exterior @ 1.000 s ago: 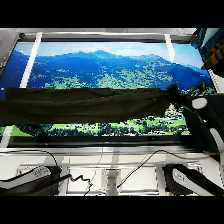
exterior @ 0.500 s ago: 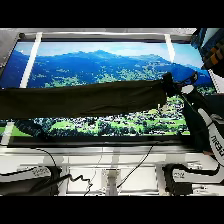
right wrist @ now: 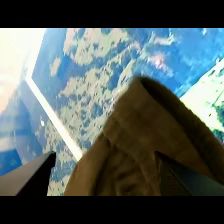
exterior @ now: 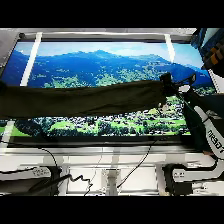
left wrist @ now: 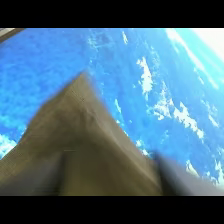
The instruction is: Fold the clothes and pants, and hang the long-sleeved shirts on hangers.
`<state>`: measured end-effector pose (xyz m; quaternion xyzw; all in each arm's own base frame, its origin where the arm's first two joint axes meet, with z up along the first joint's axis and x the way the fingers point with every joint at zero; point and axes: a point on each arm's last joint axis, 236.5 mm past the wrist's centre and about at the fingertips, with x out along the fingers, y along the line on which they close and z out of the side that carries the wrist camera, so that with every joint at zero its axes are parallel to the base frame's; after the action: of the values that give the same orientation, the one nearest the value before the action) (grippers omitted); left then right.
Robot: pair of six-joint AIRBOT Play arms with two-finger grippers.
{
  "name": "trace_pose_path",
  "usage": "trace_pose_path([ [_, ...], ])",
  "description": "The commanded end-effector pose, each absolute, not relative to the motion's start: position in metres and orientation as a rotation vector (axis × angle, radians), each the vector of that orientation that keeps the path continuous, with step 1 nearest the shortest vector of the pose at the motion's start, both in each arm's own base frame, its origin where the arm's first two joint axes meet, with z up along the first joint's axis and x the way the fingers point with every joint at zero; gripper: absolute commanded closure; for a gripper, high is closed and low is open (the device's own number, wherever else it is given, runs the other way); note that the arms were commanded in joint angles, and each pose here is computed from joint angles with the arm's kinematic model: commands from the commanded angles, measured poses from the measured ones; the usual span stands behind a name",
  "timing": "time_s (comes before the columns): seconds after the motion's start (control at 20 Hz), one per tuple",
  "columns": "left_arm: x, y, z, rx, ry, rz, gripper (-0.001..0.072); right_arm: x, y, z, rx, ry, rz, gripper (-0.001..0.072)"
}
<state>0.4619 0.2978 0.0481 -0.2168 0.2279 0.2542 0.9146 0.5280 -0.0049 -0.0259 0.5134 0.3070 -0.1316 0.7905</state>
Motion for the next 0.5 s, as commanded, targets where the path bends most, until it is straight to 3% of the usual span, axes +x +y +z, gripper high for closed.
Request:
trace_pose_path([
  [0.0,0.453,0.294,0.06,-0.471,0.479,0.509,0.0008,0.528,0.006,-0.021,1.036,0.716,-0.222,0.002],
  [0.25,0.377,0.316,0.089,-0.668,0.514,0.579,0.0014,0.532,0.015,0.015,0.954,0.721,-0.145,0.0022],
  [0.45,0.284,0.32,0.039,-0.883,0.743,0.635,0.0012,0.526,0.015,0.033,0.879,0.725,-0.117,0.0023],
])
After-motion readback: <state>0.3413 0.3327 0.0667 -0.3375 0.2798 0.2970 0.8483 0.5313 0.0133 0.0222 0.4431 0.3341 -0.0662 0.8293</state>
